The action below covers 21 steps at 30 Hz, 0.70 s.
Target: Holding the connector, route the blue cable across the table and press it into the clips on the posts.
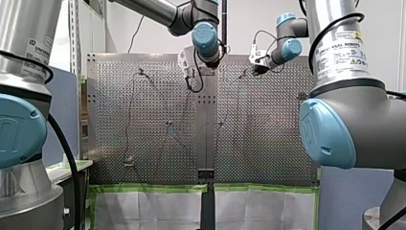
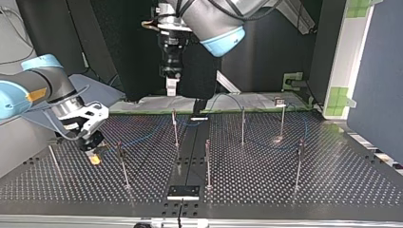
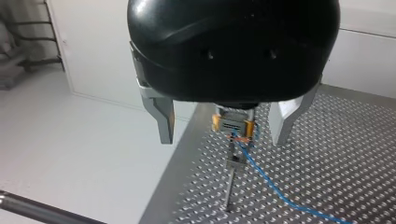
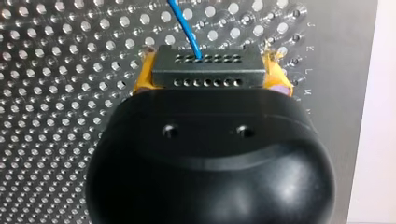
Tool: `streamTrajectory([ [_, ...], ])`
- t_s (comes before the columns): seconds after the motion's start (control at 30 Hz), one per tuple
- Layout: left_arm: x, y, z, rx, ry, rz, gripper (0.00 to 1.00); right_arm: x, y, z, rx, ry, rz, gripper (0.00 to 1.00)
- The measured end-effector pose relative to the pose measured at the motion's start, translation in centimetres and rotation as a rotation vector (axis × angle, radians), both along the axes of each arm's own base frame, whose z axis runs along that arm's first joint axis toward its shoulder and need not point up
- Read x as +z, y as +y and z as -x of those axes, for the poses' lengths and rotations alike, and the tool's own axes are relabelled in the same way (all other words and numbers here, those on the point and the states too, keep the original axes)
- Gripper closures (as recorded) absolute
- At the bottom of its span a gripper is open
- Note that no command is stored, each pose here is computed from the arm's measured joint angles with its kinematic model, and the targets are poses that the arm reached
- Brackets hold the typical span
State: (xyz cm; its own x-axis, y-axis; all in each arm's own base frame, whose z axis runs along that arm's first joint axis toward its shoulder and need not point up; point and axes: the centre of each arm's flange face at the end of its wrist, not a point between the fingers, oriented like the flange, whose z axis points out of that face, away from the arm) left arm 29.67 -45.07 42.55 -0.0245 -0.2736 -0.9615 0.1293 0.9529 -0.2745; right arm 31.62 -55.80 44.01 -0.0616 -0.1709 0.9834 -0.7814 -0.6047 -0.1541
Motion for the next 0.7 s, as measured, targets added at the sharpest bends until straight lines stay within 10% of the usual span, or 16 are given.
streamTrajectory([
  [0.7, -0.1, 4.6, 2.5, 0.021, -0.099, 0.113, 0.0, -0.1, 0.7, -1.2, 0.022, -0.002, -0.004, 1.0],
])
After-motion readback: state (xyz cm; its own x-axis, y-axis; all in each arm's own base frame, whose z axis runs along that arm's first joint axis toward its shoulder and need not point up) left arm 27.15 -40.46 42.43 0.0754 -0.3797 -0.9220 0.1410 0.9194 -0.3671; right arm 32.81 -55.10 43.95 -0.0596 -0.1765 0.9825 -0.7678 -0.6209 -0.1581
